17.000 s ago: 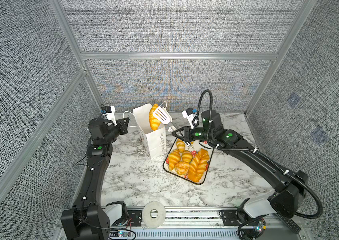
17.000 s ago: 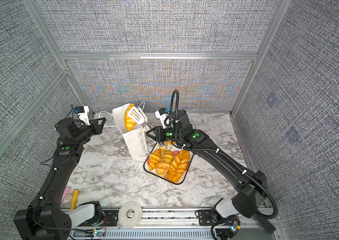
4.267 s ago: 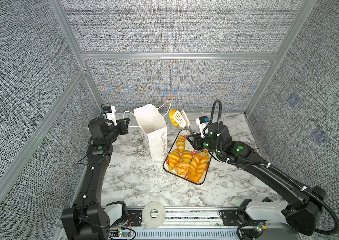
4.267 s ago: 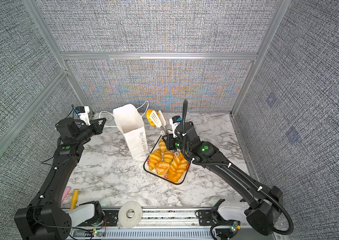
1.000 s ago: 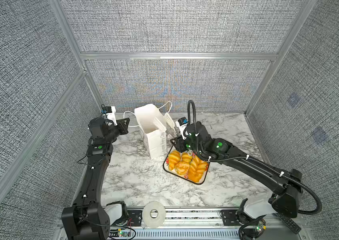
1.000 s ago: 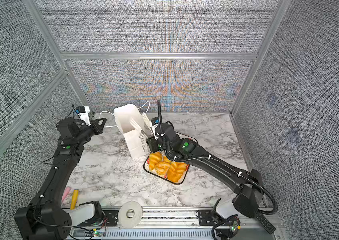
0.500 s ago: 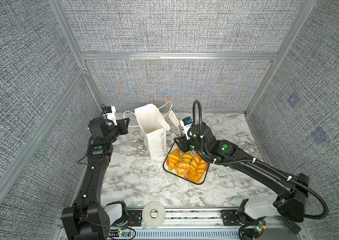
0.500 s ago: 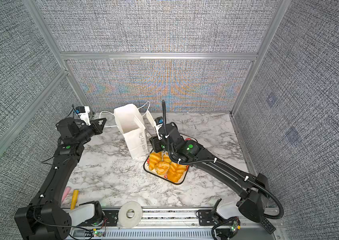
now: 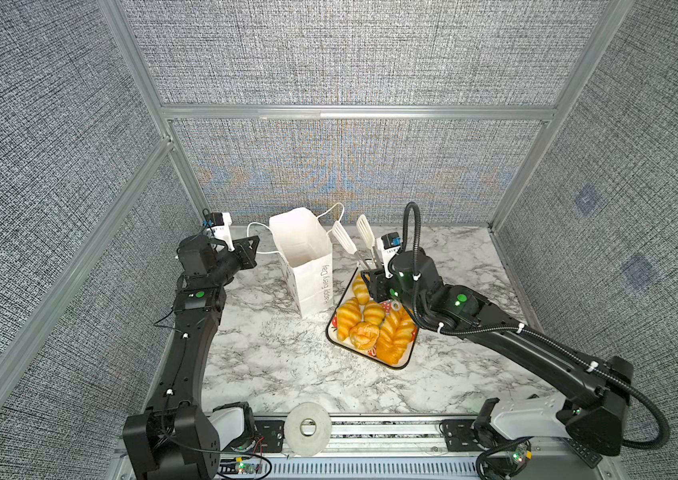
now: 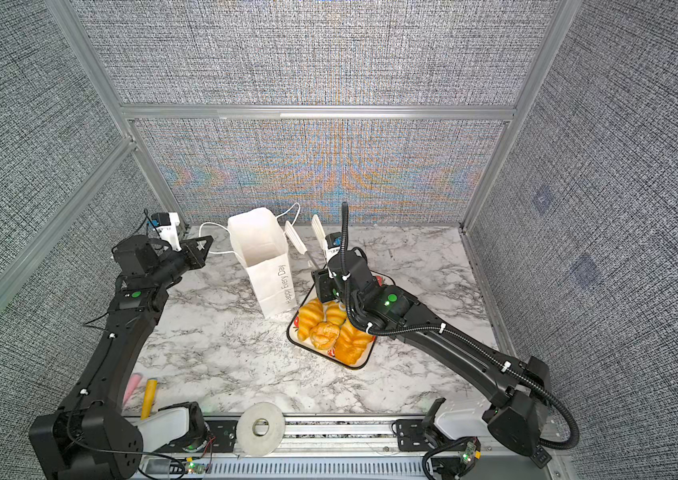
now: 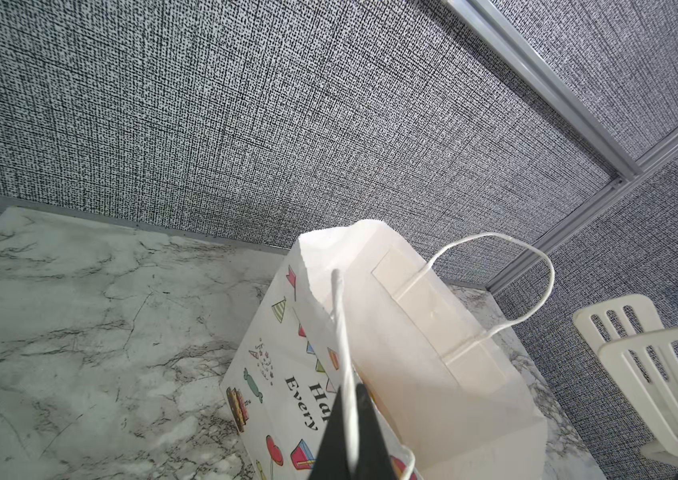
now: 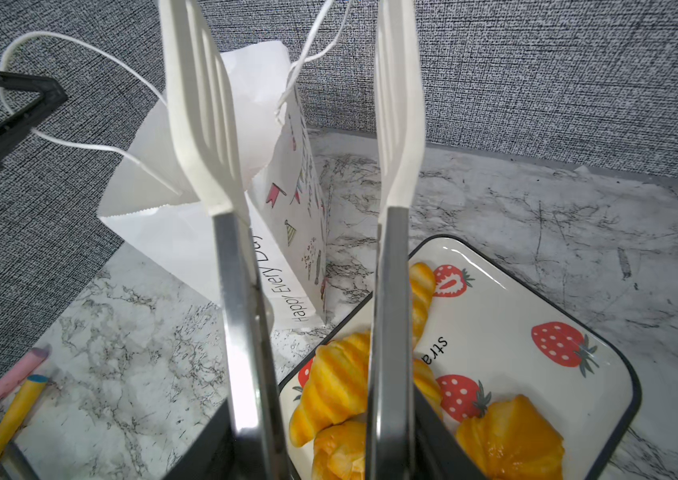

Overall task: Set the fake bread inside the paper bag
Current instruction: 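Raise the open tongs out of the bag and move back over the tray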

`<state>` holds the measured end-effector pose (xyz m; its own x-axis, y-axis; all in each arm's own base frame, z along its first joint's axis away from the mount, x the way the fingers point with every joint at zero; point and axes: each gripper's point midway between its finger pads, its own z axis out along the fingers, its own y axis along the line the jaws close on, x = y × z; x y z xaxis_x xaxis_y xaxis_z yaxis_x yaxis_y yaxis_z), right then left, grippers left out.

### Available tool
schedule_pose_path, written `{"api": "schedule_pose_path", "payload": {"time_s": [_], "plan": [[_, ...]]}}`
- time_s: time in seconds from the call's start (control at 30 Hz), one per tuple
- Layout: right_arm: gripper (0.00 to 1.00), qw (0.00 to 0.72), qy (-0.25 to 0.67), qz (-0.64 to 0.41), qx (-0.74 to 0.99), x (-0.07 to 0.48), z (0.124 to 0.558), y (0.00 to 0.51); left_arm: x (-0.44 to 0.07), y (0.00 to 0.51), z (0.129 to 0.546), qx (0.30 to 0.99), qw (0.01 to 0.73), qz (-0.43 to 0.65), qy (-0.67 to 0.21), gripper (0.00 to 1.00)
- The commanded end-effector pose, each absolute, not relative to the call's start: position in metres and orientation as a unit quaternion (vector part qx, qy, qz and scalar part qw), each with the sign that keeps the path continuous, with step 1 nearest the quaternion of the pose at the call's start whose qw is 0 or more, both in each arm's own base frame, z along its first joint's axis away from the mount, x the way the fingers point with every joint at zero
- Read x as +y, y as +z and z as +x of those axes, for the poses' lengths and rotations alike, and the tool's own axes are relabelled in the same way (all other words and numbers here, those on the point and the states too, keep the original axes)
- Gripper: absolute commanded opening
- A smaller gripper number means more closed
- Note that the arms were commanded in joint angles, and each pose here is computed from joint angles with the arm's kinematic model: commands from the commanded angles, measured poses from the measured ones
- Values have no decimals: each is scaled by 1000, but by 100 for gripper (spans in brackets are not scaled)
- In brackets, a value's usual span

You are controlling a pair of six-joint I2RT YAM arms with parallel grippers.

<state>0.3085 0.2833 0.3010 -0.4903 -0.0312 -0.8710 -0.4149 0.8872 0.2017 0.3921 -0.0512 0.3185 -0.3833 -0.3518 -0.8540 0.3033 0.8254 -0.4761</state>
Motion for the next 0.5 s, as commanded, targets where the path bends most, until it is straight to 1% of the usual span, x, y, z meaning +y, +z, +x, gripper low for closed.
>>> {"api": "schedule_pose_path", "payload": {"time_s": [0.0,0.27,0.47], "plan": [[50,503,197,-93,836,274,318,309,-51,322,392,774,559,-11,-297,0],[50,456,163,-29,875,246,340,275,-52,322,392,774,559,-10,-297,0],[50,401,169,12,900,233,352,243,-52,323,391,774,560,-10,-297,0]]}}
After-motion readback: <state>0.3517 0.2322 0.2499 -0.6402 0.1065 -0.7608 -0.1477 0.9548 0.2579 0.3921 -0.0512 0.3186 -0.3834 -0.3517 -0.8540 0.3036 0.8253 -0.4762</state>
